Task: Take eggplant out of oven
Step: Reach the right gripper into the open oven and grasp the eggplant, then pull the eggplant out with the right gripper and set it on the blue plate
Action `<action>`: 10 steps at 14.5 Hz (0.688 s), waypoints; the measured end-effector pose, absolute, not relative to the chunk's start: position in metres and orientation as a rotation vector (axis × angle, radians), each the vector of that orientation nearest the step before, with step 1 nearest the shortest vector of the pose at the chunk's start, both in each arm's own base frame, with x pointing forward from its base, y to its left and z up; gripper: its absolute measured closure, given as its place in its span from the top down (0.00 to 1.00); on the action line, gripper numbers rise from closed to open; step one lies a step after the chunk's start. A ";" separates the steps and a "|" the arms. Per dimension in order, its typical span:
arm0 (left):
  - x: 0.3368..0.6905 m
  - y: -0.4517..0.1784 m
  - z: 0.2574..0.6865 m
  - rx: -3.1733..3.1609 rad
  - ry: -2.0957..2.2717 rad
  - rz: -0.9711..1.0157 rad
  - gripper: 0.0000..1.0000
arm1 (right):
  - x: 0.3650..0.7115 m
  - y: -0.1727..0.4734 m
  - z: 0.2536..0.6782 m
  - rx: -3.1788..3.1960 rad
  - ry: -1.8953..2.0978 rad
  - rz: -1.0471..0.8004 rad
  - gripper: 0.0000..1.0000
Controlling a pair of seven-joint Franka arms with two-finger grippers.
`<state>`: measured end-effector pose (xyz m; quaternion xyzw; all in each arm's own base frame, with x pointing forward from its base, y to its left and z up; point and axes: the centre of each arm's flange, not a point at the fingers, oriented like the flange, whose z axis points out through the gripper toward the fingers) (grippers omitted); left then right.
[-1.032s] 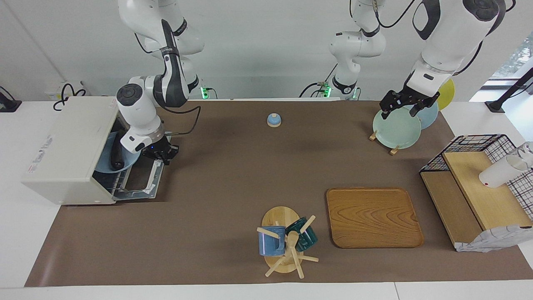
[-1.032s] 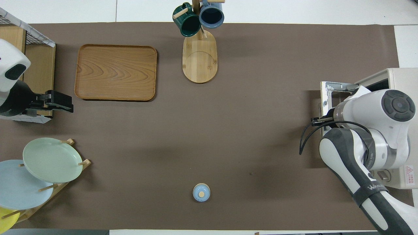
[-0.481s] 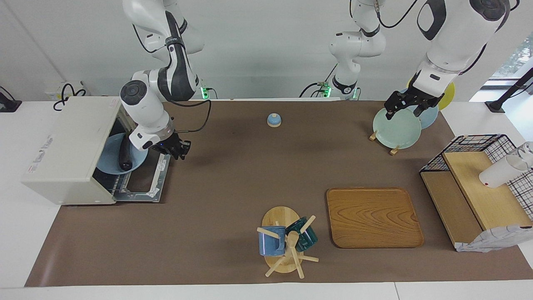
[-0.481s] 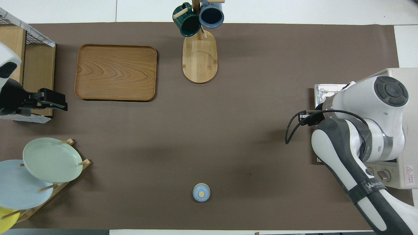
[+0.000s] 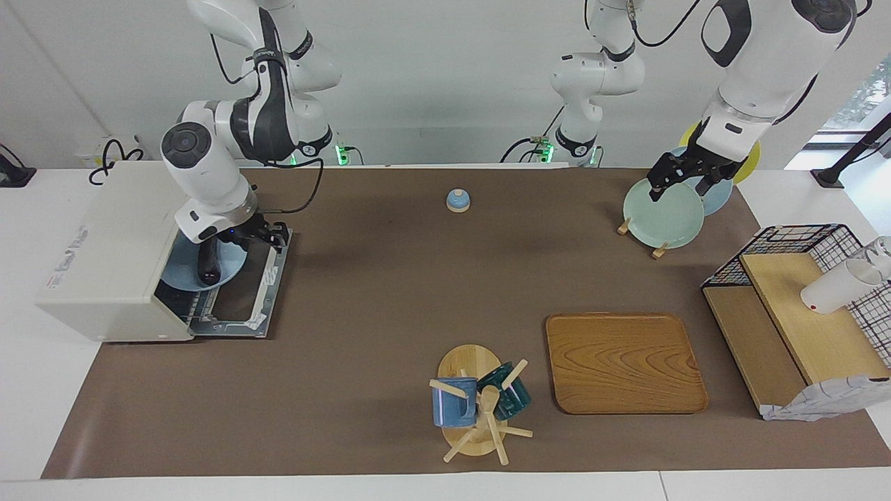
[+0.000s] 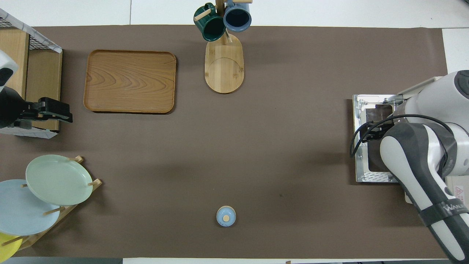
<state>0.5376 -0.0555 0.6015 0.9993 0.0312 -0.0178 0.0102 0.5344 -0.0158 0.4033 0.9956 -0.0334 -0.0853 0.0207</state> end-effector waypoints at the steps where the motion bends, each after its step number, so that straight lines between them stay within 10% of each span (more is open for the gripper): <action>1: 0.538 -0.056 0.601 3.119 0.097 -0.055 1.00 | 0.533 -0.026 0.401 3.090 -0.089 -0.274 0.74; 6: 0.538 -0.056 0.602 3.119 0.097 -0.047 1.00 | 0.518 -0.055 0.377 3.107 -0.059 -0.246 0.65; 10: 0.538 -0.056 0.601 3.118 0.097 -0.046 1.00 | 0.511 -0.048 0.368 3.095 -0.014 -0.232 0.19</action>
